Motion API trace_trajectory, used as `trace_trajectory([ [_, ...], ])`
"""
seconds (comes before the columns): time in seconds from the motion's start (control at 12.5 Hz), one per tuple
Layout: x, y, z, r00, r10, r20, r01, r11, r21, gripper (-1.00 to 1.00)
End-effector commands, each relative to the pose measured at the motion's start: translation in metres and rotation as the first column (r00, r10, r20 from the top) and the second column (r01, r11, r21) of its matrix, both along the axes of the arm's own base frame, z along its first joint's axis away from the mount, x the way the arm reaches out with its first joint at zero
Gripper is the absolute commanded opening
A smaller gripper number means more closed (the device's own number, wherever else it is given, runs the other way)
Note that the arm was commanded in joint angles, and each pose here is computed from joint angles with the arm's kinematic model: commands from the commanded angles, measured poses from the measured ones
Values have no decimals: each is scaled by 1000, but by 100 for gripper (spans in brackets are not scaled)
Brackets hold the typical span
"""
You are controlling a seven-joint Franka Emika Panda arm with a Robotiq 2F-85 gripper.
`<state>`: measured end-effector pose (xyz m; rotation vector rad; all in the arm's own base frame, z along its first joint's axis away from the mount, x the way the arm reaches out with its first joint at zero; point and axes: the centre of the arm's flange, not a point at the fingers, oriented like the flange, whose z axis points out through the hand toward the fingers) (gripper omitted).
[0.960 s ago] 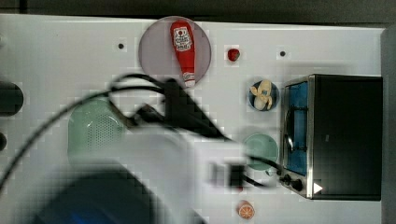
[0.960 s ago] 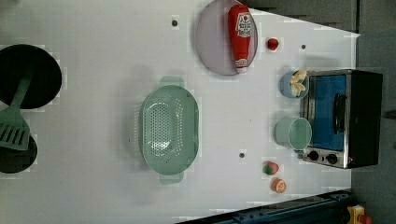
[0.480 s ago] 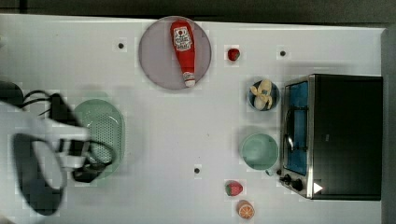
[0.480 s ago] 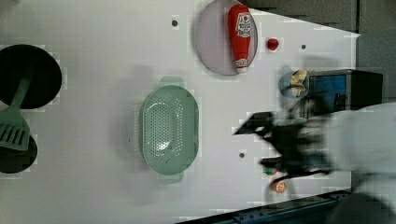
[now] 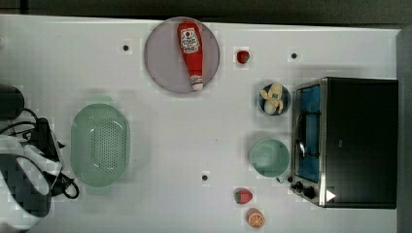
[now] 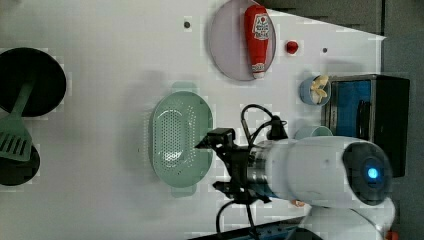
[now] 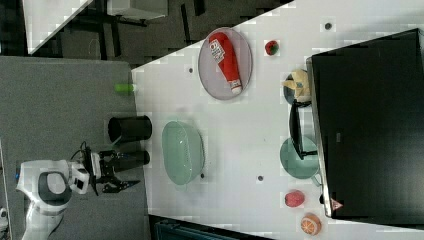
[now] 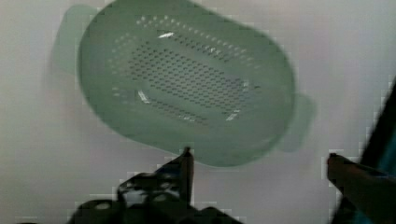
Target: Drag strainer left to right.
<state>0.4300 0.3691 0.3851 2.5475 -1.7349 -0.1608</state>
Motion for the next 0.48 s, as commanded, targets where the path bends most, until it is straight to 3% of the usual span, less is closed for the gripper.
trace_trajectory([
  [0.08, 28, -27, -75, 973, -226, -38, 226, 974, 3, 100],
  [0.32, 40, -17, -137, 957, -288, -34, 290, 953, 88, 100],
  [0.48, 46, -22, -171, 958, -287, -12, 286, 954, 93, 100],
])
